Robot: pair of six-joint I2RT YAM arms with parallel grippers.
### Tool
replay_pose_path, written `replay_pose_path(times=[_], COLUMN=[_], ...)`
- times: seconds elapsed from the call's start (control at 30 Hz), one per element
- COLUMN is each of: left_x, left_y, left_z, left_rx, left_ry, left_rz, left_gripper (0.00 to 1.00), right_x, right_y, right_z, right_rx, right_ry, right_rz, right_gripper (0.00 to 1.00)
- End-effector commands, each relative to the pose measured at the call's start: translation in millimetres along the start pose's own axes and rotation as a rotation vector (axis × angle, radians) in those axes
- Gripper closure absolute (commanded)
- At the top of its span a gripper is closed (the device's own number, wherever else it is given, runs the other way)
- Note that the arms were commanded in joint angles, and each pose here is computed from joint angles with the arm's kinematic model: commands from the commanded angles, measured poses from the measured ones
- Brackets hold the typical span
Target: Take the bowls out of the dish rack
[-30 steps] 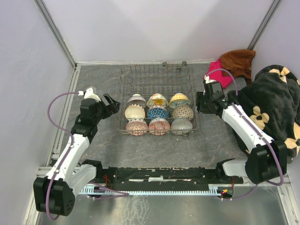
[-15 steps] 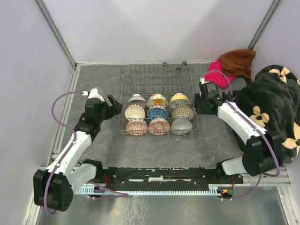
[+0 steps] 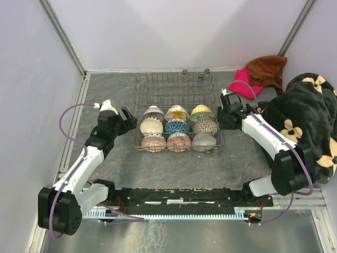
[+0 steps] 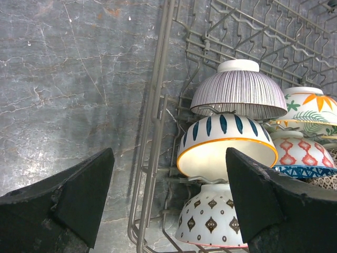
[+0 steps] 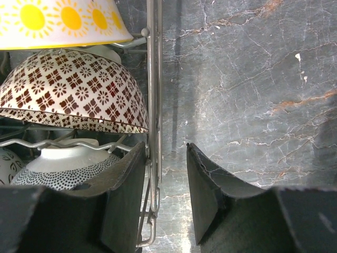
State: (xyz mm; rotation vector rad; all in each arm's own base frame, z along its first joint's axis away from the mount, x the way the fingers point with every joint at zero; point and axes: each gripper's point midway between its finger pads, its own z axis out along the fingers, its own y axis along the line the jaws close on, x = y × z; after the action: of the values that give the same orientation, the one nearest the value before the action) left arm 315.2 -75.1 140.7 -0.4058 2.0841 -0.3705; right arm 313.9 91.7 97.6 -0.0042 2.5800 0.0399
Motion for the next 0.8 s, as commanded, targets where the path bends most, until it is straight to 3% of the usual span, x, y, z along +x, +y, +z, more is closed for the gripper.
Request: replay_pose_path(times=[0.0, 0.77], left_x=[-0.3, 2.5], left_y=[2.3, 9.3], left_z=[3.0, -2.2], left_rx=[-0.016, -0.051], left_ry=[-0.007, -0.025], left_rz=[0.022, 0.015], left_gripper=[0.07, 0.08], right_x=[-8.7, 26.5], right_y=[-4.7, 0.7], right_z=[-12.8, -11.6], right_rx=[0.016, -0.028], right_ry=[-0.05, 0.021], right_rz=[0.0, -0.015], right_gripper=[0.55, 0.66])
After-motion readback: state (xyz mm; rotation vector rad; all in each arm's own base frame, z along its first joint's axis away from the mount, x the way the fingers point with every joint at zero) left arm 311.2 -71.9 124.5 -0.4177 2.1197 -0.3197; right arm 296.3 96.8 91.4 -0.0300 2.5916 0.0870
